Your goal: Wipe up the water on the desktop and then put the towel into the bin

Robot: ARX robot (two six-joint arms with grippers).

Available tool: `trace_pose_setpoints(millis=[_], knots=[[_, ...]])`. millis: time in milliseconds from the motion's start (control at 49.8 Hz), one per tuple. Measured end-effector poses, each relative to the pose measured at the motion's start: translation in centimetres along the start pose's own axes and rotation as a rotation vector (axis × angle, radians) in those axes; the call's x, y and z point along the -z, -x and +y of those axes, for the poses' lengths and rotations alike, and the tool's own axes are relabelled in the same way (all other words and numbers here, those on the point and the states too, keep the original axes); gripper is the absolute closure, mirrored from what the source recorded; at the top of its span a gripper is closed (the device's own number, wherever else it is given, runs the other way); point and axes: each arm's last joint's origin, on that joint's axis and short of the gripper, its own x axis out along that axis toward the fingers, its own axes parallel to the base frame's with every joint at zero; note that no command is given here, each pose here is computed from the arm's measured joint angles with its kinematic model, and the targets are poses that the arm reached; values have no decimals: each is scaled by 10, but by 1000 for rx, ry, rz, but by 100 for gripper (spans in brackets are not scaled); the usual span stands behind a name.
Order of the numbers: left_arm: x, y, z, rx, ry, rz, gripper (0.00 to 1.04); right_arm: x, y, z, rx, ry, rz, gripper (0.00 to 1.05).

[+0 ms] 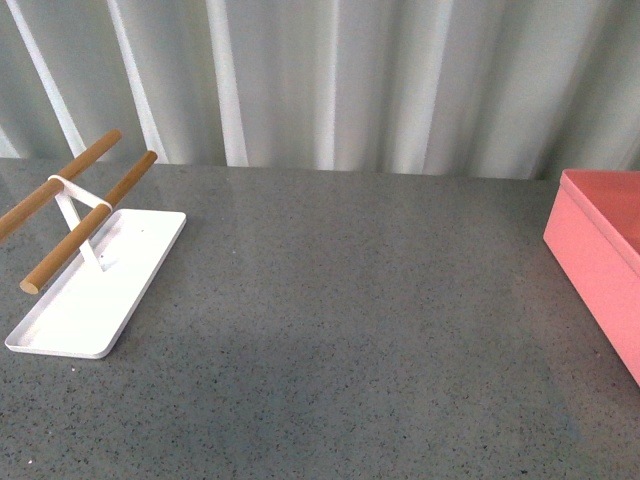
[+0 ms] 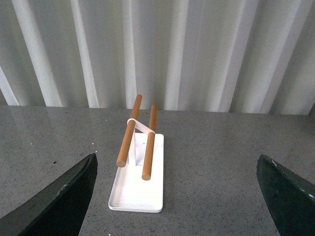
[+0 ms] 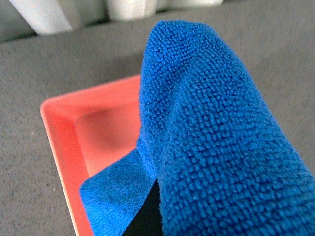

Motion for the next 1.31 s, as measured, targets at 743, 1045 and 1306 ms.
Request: trace_pose_setpoints(millis=[743, 1045, 1306], knots=[[0, 0, 0, 0, 0, 0, 7, 5, -14, -6, -32, -89, 105, 76], [0, 0, 0, 0, 0, 0, 7, 1, -11, -12, -34, -111, 98, 14], [0, 0, 0, 0, 0, 0, 7, 0, -12, -13, -48, -110, 79, 7]])
